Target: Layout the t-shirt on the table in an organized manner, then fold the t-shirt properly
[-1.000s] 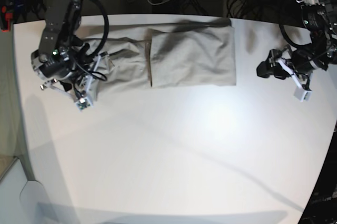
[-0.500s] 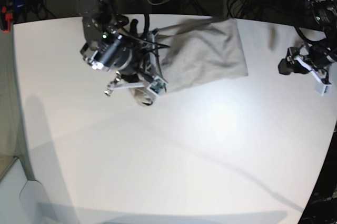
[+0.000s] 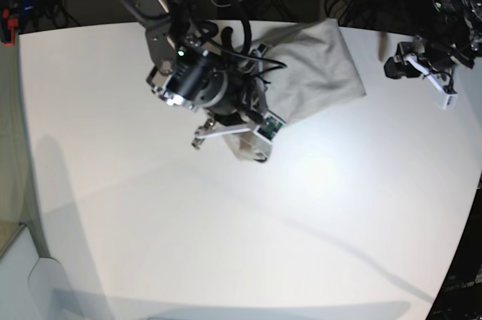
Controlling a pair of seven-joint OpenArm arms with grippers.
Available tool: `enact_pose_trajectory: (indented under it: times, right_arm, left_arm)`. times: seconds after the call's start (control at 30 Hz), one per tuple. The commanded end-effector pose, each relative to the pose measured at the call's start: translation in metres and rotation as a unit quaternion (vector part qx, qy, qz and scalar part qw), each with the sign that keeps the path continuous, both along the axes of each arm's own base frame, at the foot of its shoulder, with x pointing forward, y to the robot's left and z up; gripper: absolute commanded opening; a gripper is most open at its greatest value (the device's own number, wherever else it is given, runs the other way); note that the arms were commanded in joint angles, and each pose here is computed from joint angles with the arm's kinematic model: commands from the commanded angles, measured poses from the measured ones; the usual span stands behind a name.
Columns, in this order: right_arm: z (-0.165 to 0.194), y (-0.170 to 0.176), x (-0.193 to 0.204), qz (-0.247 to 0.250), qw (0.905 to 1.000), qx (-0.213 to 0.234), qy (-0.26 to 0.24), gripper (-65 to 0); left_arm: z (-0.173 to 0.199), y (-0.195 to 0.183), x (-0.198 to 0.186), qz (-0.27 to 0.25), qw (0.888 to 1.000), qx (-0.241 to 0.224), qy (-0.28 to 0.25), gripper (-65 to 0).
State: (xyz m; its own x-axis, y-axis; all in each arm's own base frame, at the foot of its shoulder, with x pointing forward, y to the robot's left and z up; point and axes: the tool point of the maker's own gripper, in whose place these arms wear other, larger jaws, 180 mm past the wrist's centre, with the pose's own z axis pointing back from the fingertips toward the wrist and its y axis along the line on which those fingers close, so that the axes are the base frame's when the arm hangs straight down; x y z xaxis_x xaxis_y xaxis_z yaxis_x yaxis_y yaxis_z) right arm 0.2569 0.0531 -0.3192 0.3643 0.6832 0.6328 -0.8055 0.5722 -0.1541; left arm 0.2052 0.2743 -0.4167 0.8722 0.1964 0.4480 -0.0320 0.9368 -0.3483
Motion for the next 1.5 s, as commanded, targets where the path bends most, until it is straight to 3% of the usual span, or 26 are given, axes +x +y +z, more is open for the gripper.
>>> enact_pose_trajectory:
  times: [0.0, 0.1, 0.2, 0.37, 0.63, 0.97, 1.27, 1.47]
  right_arm:
    - [0.013, 0.007, 0.006, -0.004, 0.9996, 0.022, -0.016, -64.9]
    - [0.014, 0.008, 0.006, -0.003, 0.9996, 0.022, -0.017, -64.9]
    - [0.014, 0.008, 0.006, -0.003, 0.9996, 0.022, -0.017, -64.9]
    - [0.016, 0.008, 0.009, -0.002, 0.9995, 0.022, -0.022, -64.9]
    - [0.017, 0.008, 0.011, -0.002, 0.9995, 0.021, -0.025, -64.9]
    - [0.021, 0.028, 0.000, 0.028, 0.9988, 0.030, -0.025, -64.9]
    - [0.028, 0.046, -0.007, 0.055, 0.9972, 0.038, -0.032, -64.9]
    - [0.032, 0.046, -0.001, 0.055, 0.9969, 0.037, -0.041, -64.9]
  left_arm:
    - [0.008, -0.001, 0.008, 0.001, 1.000, -0.004, -0.020, -41.9]
    - [0.000, -0.009, 0.006, 0.004, 1.000, -0.007, -0.011, -57.8]
    - [-0.011, -0.021, 0.003, 0.006, 1.000, -0.004, 0.004, -64.7]
    - [-0.026, -0.049, 0.011, -0.026, 0.999, 0.020, 0.031, -64.8]
    - [-0.031, -0.095, 0.036, -0.069, 0.997, 0.029, 0.031, -64.8]
    - [-0.038, -0.122, 0.062, -0.082, 0.995, 0.026, 0.043, -64.8]
    - [-0.038, -0.118, 0.063, -0.080, 0.995, 0.027, 0.044, -64.8]
    - [-0.007, -0.060, 0.066, -0.028, 0.996, 0.077, 0.028, -64.8]
